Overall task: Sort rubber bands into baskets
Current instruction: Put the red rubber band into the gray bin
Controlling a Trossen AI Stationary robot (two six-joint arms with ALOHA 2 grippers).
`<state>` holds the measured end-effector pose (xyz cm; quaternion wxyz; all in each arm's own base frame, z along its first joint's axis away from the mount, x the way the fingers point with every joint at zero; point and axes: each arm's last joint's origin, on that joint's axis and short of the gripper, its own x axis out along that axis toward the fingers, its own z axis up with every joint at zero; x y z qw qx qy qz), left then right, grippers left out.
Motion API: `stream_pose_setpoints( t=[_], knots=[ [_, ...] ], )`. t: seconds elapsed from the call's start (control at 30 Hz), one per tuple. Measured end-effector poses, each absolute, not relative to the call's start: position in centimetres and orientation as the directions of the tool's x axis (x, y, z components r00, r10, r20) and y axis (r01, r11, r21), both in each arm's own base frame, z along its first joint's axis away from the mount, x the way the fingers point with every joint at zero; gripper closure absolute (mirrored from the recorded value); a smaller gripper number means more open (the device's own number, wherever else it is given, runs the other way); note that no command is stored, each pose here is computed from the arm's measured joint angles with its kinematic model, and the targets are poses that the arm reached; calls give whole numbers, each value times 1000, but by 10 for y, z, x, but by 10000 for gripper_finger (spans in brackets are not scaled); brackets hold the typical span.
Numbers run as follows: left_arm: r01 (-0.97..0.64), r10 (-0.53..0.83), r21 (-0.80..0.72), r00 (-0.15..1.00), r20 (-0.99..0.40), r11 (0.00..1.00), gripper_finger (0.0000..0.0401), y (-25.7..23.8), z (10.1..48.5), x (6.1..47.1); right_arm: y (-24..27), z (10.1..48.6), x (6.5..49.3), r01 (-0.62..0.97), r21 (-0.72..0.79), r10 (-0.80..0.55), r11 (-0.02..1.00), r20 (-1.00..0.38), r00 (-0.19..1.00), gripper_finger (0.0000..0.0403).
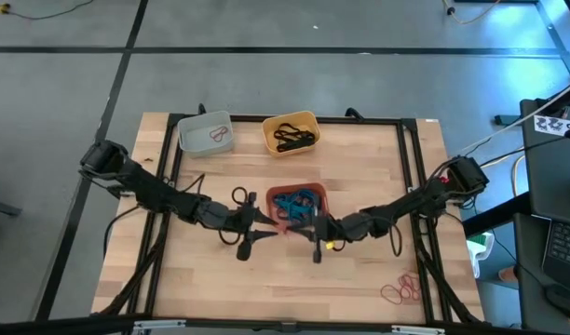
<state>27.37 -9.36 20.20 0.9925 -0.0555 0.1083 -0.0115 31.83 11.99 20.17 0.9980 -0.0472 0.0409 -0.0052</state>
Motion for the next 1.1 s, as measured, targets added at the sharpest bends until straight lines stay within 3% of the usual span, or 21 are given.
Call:
stream_pose_setpoints(
  t=[0.33,1.1],
  knots=[
    [9,-36,-131,979,-200,991,274,-94,203,274,115,220,330,-36,-161,35,986,-8,999,403],
    [4,-31,-133,979,-199,991,274,-98,201,290,116,221,330,-47,-166,46,985,-9,999,403]
  ],
)
